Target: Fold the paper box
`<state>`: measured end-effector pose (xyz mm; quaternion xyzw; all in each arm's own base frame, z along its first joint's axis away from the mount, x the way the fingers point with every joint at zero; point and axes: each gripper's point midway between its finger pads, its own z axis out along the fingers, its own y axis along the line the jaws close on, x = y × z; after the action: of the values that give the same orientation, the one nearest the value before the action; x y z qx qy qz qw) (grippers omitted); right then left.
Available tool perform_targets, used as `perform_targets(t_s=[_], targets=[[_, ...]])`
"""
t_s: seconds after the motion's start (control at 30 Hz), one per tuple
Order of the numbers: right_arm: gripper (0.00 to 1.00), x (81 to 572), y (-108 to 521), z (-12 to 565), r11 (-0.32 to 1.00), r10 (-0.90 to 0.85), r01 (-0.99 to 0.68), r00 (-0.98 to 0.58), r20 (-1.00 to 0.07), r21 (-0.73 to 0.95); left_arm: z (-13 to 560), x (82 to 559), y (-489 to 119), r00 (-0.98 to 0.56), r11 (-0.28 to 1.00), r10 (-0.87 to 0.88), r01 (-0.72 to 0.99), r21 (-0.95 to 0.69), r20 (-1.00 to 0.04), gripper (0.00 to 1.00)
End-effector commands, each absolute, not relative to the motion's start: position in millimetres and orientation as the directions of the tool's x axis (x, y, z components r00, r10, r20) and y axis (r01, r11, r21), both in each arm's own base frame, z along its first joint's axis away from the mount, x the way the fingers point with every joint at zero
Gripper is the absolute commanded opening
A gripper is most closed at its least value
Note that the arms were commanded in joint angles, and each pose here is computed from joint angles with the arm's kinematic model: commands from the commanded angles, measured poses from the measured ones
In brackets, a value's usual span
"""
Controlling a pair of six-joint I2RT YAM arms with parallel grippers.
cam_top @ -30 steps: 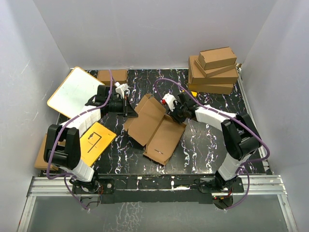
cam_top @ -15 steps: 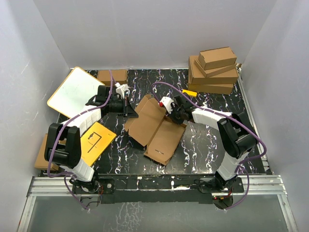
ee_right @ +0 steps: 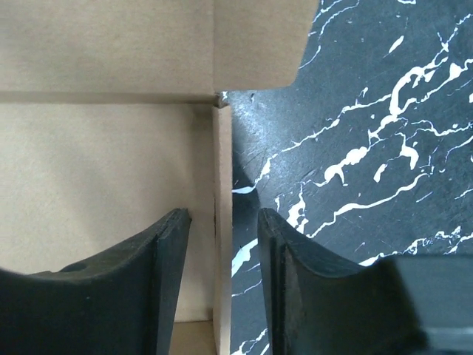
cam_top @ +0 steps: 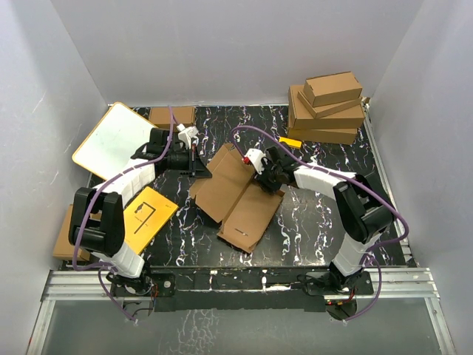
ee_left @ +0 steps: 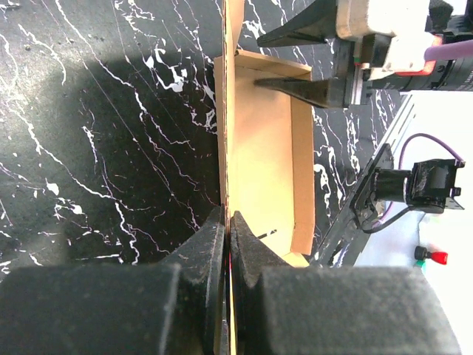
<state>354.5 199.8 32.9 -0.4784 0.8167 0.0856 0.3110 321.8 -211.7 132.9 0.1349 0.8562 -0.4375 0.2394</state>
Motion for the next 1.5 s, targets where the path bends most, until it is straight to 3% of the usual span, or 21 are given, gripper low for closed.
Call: perform_targets(t_s=[0.0,0.13,0.5,0.8,1.07,1.27,1.37,1.47], targets=[[0.51,356,209,73,0.512,-0.664,-0.849,-0.292,-0.688,-0.133,144,327,-212,-0.82,0.567,0.061,0.497,-0.657,-0.569,0.0],[0.58,346,211,96,0.466,-0.605,-0.883,-0.267,-0.75,-0.061,145,328,-209,-0.793,0.569,0.106,0.543,-0.618,-0.599,0.0],[0.58,317,188,154,0.331,-0.351,-0.938,-0.221,-0.91,0.1,137,350,-208,-0.781,0.606,0.174,0.565,-0.56,-0.6,0.01],[0.58,306,183,161,0.291,-0.294,-0.955,-0.142,-0.945,0.053,150,386,-219,-0.764,0.66,0.152,0.551,-0.511,-0.627,0.25],[0.57,297,176,167,0.256,-0.256,-0.967,-0.076,-0.964,0.008,205,410,-195,-0.606,0.786,0.013,0.498,-0.367,-0.795,0.5],[0.57,281,177,166,0.171,-0.237,-0.983,0.019,-0.971,-0.061,245,381,-164,-0.46,0.837,-0.147,0.415,-0.358,-0.876,0.77],[0.57,278,177,165,0.153,-0.234,-0.986,0.034,-0.972,-0.072,248,351,-161,-0.455,0.804,-0.255,0.39,-0.448,-0.853,0.79],[0.57,278,176,164,0.151,-0.235,-0.986,0.032,-0.972,-0.069,231,320,-161,-0.529,0.744,-0.375,0.318,-0.587,-0.761,0.78]])
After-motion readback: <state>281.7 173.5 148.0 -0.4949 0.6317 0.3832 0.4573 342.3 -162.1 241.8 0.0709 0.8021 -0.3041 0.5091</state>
